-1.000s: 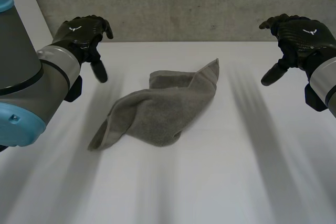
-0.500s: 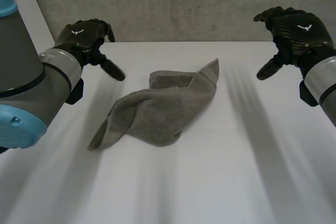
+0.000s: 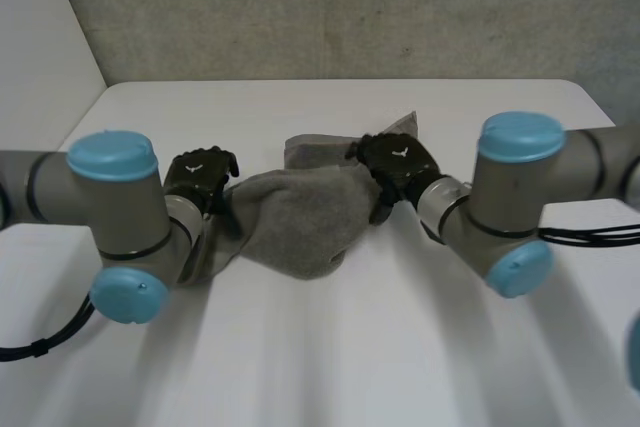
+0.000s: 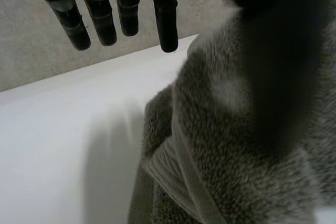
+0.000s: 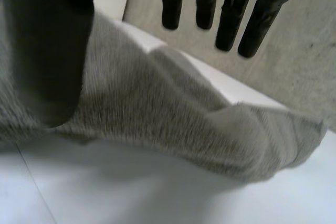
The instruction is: Fold the towel.
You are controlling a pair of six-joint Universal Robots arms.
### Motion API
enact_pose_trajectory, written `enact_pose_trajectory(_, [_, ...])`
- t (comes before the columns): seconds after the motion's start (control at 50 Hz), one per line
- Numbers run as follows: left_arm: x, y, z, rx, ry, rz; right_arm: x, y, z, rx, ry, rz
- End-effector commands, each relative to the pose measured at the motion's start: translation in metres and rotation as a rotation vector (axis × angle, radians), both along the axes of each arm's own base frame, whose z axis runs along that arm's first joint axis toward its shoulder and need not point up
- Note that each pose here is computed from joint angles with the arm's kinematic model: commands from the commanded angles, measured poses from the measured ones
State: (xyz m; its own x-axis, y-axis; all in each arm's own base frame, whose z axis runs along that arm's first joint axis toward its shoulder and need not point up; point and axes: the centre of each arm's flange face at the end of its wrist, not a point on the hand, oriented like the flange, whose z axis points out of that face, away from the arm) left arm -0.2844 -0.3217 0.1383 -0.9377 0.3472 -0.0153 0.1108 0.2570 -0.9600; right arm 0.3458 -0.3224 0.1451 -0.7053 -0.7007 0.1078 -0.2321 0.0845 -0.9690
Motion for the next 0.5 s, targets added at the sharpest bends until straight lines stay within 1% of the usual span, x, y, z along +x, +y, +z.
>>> enact_pose_trajectory(0.02, [-0.005,-0.008,-0.020,-0.007,0.007,-0.005,0.009,-0.007,-0.023,0.000,0.059,-0.042])
enact_pose_trajectory(0.06, [-0.005,-0.009,-0.019,-0.010,0.005,-0.006,0.008,-0.006,-0.022,0.003,0.073,-0.045])
enact_pose_trajectory(0.18, [-0.004,-0.003,-0.015,0.019,-0.001,-0.010,-0.002,0.000,0.005,0.009,0.084,-0.055])
enact_pose_trajectory(0.2, [-0.004,0.000,-0.010,0.028,0.000,-0.016,-0.007,0.010,0.011,0.037,0.099,-0.045])
enact_pose_trajectory(0.22, [-0.003,0.004,-0.003,0.035,0.001,-0.023,-0.007,0.010,0.011,0.037,0.099,-0.045])
enact_pose_trajectory(0.24, [-0.003,0.004,-0.003,0.035,0.001,-0.023,-0.017,0.021,0.021,0.061,0.118,-0.043])
enact_pose_trajectory(0.3, [0.000,0.016,0.008,0.073,-0.008,-0.043,-0.028,0.031,0.027,0.076,0.143,-0.040])
enact_pose_trajectory(0.32, [0.000,0.016,0.008,0.073,-0.008,-0.043,-0.039,0.050,0.032,0.090,0.184,-0.011])
enact_pose_trajectory(0.36, [0.005,0.033,0.017,0.123,-0.014,-0.075,-0.052,0.084,0.033,0.112,0.255,0.063])
enact_pose_trajectory(0.38, [0.005,0.033,0.017,0.123,-0.014,-0.075,-0.052,0.084,0.033,0.112,0.256,0.063])
enact_pose_trajectory(0.42, [0.009,0.048,0.015,0.161,-0.020,-0.103,-0.062,0.120,0.030,0.164,0.323,0.147])
enact_pose_trajectory(0.44, [0.009,0.048,0.015,0.161,-0.020,-0.103,-0.062,0.120,0.030,0.164,0.323,0.147])
enact_pose_trajectory(0.48, [0.015,0.061,0.006,0.209,-0.031,-0.119,-0.071,0.138,0.026,0.215,0.353,0.175])
enact_pose_trajectory(0.5, [0.015,0.061,0.006,0.210,-0.031,-0.119,-0.071,0.138,0.026,0.216,0.353,0.175])
